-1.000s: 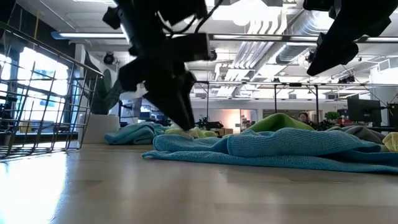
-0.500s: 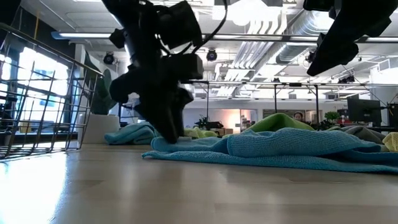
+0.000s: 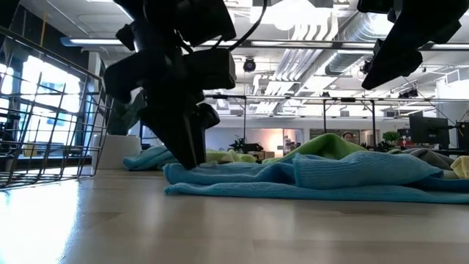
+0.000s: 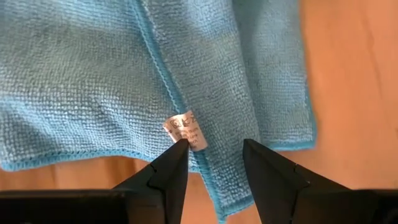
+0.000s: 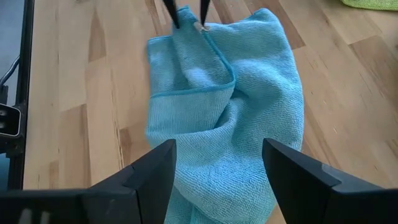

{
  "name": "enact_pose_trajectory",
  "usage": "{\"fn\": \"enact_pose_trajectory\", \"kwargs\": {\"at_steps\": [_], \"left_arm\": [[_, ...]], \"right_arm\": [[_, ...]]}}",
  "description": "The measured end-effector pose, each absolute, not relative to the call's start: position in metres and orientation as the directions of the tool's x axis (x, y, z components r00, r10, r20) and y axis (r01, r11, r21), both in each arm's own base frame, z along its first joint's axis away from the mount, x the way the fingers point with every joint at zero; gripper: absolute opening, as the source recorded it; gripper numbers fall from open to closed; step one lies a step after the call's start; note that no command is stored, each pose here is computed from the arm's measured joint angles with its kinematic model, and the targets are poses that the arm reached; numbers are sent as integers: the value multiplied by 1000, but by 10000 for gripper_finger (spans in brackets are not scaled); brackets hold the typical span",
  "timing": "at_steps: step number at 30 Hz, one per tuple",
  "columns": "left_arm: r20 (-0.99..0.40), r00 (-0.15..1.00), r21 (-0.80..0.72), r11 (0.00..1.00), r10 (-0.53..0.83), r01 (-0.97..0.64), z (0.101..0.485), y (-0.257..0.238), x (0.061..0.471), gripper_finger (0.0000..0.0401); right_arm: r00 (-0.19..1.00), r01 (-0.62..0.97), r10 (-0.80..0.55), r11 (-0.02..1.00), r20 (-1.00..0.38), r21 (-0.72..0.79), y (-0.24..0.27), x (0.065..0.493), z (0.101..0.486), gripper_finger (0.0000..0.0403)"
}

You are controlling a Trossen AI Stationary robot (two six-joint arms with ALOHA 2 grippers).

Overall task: Fold microfiber towels
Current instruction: Fold the bottom blue microfiber towel

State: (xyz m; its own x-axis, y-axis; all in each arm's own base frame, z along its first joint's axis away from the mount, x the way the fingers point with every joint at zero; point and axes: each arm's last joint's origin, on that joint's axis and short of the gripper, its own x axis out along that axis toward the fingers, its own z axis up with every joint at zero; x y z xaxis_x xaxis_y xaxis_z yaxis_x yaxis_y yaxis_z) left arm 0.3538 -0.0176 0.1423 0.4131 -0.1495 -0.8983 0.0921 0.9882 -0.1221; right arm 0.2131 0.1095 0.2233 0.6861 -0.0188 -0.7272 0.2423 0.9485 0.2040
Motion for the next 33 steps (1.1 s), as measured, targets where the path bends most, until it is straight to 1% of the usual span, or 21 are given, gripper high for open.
{"fn": "enact_pose_trajectory", "kwargs": {"at_steps": [7,13,17,21,27,29,33], "left_arm": [[-901,402,-159,986,-164,46,154,-27,359,142],[-879,434,-198,979,-198,46,164,-39,366,142],[-876,435,-207,977,-207,47,164,-47,366,142],[-880,437,-187,981,-189,47,164,-51,365,142],[-886,454,-101,995,-92,4,164,-52,365,142],[-882,464,-102,995,-86,-8,160,-52,364,142],[-891,447,-108,993,-79,-38,151,-51,358,142]], "right_arm": [[686,242,-19,949,-727,204,109,213,223,232],[686,242,-19,949,-727,204,109,213,223,232],[686,242,-19,949,-727,204,109,213,223,232],[686,242,-19,949,-727,204,110,213,223,232],[686,242,-19,949,-727,204,109,213,223,232],[686,242,-19,949,-727,204,110,213,223,232],[686,242,-19,949,-727,204,109,213,223,232]]}}
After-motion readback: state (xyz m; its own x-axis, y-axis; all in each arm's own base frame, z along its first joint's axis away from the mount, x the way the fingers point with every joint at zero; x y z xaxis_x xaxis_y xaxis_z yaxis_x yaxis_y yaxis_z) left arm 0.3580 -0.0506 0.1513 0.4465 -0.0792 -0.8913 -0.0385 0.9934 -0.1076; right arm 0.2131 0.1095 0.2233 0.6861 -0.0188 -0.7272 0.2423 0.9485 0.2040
